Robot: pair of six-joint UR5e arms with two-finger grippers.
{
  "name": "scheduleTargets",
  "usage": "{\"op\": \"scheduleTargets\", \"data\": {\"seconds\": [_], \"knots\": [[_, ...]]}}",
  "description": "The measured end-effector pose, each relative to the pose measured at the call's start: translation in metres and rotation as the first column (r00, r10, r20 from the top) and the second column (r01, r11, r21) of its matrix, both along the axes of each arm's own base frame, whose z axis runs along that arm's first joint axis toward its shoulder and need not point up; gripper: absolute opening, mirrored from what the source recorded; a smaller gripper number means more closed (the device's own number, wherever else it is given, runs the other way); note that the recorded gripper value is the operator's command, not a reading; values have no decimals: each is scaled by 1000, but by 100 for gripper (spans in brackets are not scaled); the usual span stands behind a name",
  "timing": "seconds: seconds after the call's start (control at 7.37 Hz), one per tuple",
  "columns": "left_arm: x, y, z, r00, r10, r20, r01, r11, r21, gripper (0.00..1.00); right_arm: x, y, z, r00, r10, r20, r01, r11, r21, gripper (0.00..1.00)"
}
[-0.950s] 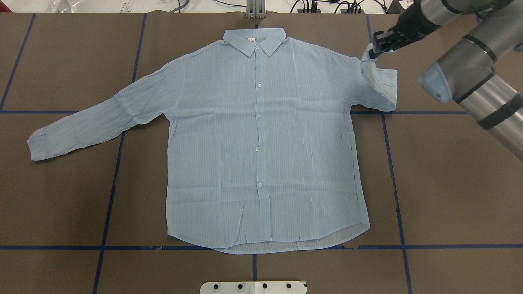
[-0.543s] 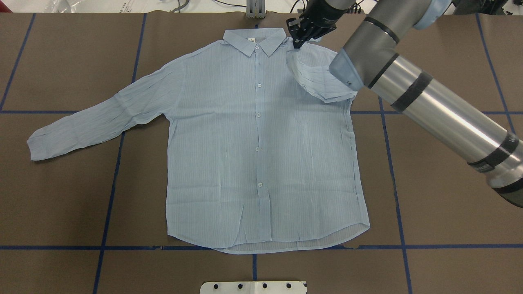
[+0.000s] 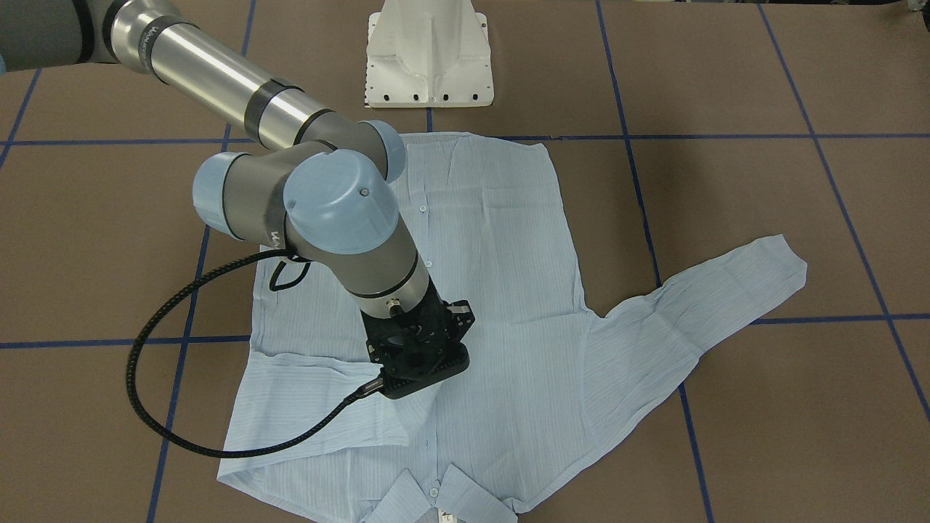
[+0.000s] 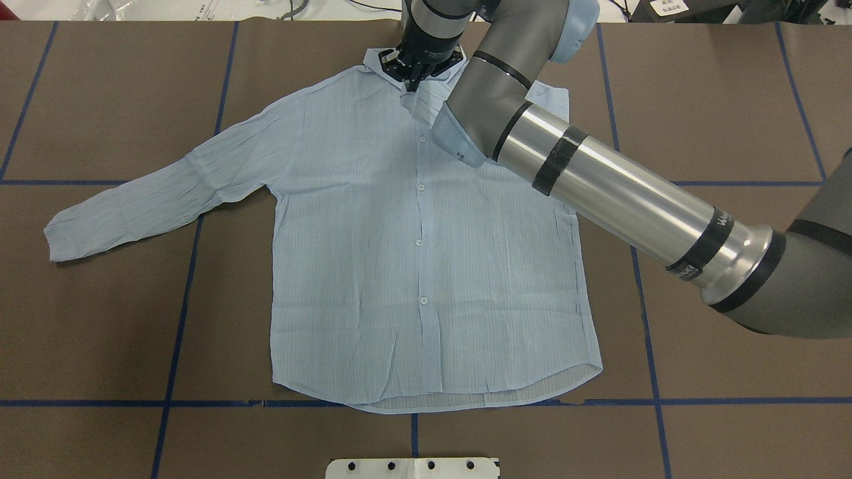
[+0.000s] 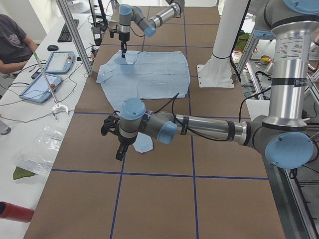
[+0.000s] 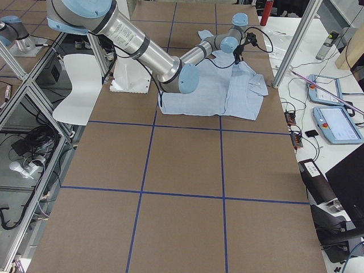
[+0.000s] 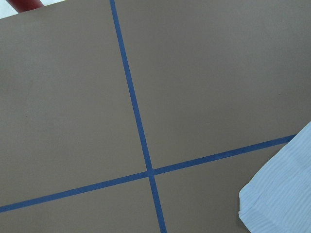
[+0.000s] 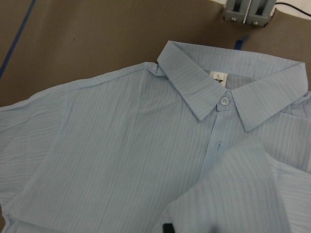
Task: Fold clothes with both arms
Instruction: 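Carry the grasped sleeve with the right gripper across the shirt toward the collar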
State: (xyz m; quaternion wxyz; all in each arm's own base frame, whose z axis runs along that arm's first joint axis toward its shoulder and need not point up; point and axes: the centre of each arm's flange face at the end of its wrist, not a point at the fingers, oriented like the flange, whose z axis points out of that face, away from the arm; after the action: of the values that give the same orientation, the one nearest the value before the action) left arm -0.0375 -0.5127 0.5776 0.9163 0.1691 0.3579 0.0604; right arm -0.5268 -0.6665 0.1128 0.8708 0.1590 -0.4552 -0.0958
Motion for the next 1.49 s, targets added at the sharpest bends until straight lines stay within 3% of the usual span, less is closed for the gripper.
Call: {"op": "scheduleTargets", "data": {"seconds": [0.81, 0.95, 1.49], "knots": [[0, -6, 16, 1000, -3, -1, 3, 1000, 8, 100, -74, 28, 15, 999, -31, -18, 32, 999, 44, 0], [0, -6, 19, 1000, -4, -2, 4, 1000, 12, 100, -81, 33, 14, 999, -27, -16, 28, 998, 60, 99], [0, -7, 19, 1000, -5, -3, 5, 1000, 18, 100, -110, 57, -20, 1000, 12, -8, -11, 989, 146, 100]]}}
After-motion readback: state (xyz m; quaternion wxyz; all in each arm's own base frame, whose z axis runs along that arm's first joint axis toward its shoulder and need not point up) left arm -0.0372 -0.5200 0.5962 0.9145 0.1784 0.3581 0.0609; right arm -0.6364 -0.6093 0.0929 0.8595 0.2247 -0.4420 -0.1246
